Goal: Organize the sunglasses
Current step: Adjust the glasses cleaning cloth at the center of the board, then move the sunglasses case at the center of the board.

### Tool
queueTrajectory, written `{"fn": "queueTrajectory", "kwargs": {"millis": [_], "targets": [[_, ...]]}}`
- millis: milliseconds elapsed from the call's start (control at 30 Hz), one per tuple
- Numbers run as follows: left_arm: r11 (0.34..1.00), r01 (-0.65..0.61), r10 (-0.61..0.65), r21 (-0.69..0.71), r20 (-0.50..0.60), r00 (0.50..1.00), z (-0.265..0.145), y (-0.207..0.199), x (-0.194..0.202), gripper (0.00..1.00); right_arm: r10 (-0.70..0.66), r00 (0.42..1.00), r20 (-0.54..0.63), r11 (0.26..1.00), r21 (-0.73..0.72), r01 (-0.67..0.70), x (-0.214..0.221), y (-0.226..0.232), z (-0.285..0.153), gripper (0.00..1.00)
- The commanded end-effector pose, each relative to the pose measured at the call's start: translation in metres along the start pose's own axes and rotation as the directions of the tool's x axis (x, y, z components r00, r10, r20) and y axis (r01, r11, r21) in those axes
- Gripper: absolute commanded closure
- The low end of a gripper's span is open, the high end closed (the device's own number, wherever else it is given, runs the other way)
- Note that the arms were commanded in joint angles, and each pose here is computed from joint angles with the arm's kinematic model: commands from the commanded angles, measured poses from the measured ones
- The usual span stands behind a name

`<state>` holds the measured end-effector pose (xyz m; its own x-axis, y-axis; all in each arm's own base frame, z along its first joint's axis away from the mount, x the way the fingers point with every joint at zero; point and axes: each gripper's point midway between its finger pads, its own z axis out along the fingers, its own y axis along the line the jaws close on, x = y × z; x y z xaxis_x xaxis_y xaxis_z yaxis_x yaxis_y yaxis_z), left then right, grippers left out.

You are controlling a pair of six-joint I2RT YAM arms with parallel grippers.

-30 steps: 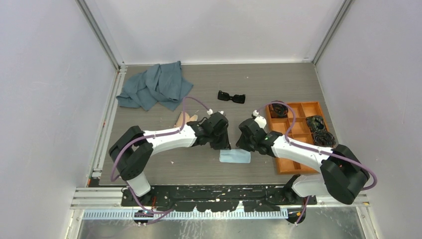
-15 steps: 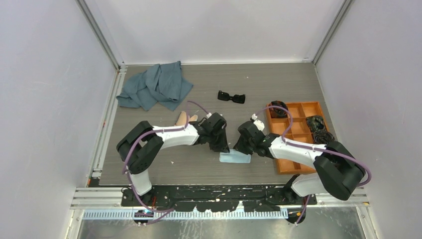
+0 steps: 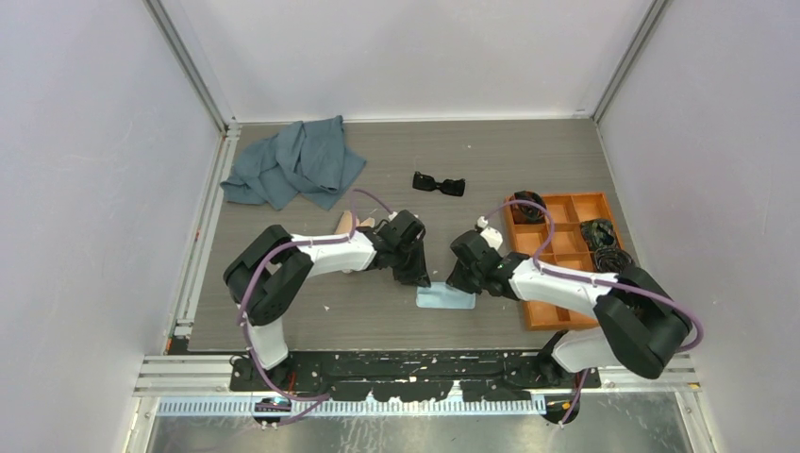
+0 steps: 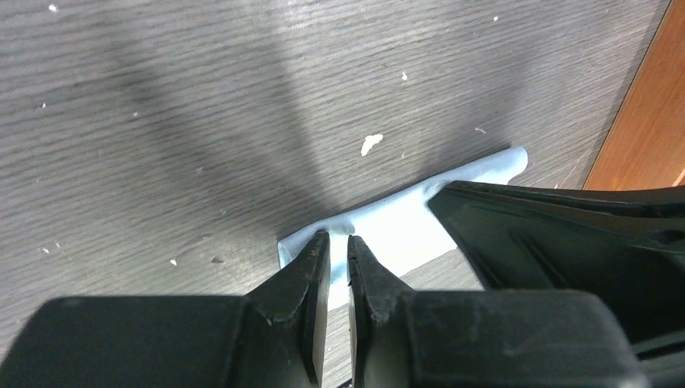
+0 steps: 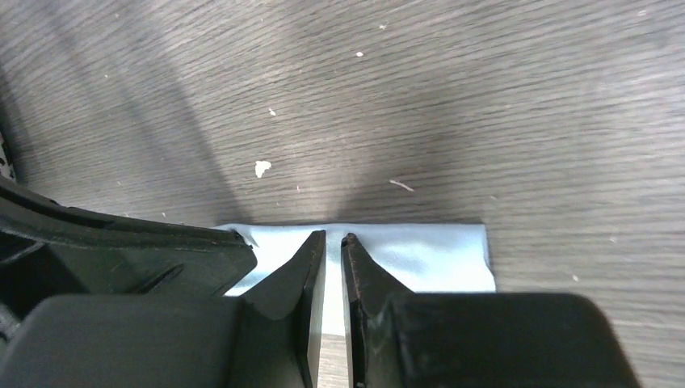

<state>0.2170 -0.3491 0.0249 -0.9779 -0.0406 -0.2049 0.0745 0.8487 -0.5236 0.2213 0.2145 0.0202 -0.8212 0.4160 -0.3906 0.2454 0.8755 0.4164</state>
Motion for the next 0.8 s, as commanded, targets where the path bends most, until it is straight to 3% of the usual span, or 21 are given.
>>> {"fn": "queueTrajectory", "kwargs": {"millis": [0,333,500,600,700,767], "targets": [[0.999,-0.036,0.035,0.020,0.044,0.998,-0.023,-0.013,-0.009,0.85,-0.013,0.995,0.095,1.000,-0.003,0.013,-0.025,0.004,-0.024,0.80],[0.998,-0.056,0.056,-0.008,0.058,0.997,-0.040,-0.010,-0.008,0.84,-0.041,0.997,0.068,0.993,0.110,0.033,-0.006,-0.043,-0.013,0.80],[0.995,-0.078,0.087,-0.065,0.135,0.987,-0.069,-0.007,-0.021,0.82,-0.076,0.994,0.080,0.989,0.130,0.066,-0.015,-0.042,-0.021,0.79],[0.993,-0.080,0.096,-0.092,0.186,0.978,-0.094,-0.002,-0.036,0.80,-0.084,0.988,0.127,0.993,0.096,0.072,-0.034,-0.025,-0.043,0.79],[0.986,-0.067,0.100,-0.152,0.224,0.969,-0.113,0.014,-0.051,0.77,-0.076,0.974,0.214,0.996,0.065,0.064,-0.056,-0.016,-0.070,0.73],[0.978,-0.035,0.088,-0.204,0.257,0.962,-0.127,0.030,-0.069,0.66,-0.080,0.962,0.263,0.996,0.069,0.064,-0.067,-0.017,-0.084,0.68]]}}
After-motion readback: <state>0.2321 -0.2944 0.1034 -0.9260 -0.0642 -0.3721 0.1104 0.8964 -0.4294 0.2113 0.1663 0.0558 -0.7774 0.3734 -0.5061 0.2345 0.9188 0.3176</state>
